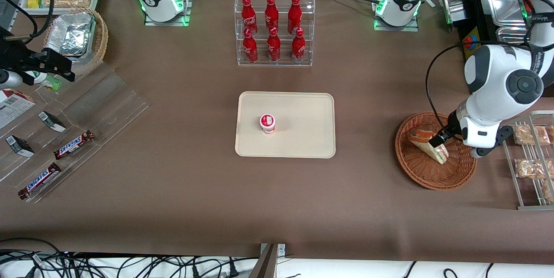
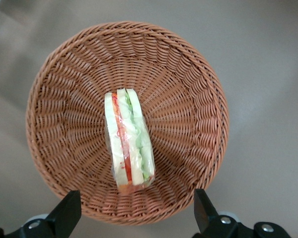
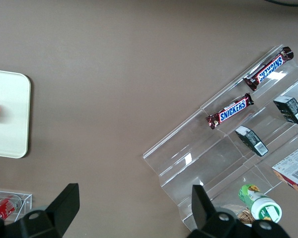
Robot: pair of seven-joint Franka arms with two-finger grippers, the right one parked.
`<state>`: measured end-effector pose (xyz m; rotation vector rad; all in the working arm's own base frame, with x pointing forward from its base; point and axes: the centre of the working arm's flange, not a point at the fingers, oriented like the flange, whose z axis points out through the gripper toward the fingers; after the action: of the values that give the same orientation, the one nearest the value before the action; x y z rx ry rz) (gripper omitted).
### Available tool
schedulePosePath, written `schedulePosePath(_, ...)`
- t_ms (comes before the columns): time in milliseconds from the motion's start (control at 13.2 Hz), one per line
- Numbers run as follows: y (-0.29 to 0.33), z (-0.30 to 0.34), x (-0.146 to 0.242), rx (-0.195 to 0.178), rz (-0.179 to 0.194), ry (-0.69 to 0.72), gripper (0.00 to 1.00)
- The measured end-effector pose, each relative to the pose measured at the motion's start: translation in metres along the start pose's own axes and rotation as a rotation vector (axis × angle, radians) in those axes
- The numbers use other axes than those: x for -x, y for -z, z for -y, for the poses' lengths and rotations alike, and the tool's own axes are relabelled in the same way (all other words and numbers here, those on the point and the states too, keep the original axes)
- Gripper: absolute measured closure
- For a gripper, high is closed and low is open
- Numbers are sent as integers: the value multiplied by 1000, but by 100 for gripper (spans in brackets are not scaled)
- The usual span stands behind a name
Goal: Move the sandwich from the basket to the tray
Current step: 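Move the open left gripper down over the wrapped sandwich in the wicker basket, then close the left gripper on the wrapped sandwich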
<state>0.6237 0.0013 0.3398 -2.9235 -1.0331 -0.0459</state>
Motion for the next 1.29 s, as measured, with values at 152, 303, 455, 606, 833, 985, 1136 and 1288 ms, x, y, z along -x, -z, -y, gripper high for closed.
schedulePosePath(152, -11, 3, -5, 8, -4, 47, 0)
schedulePosePath(303, -24, 4, -6, 17, -8, 89, 0)
schedulePosePath(455, -36, 3, -5, 20, -11, 113, 0)
schedulePosePath(606, -46, 3, -6, 4, -28, 125, 0)
schedulePosePath(833, -66, 4, -2, -38, -49, 125, 0)
schedulePosePath(985, -79, 6, 4, -31, -55, 126, 0)
schedulePosePath(1136, -91, 9, 11, -24, -53, 122, 0)
schedulePosePath(1288, -98, 11, 16, -23, -49, 120, 0)
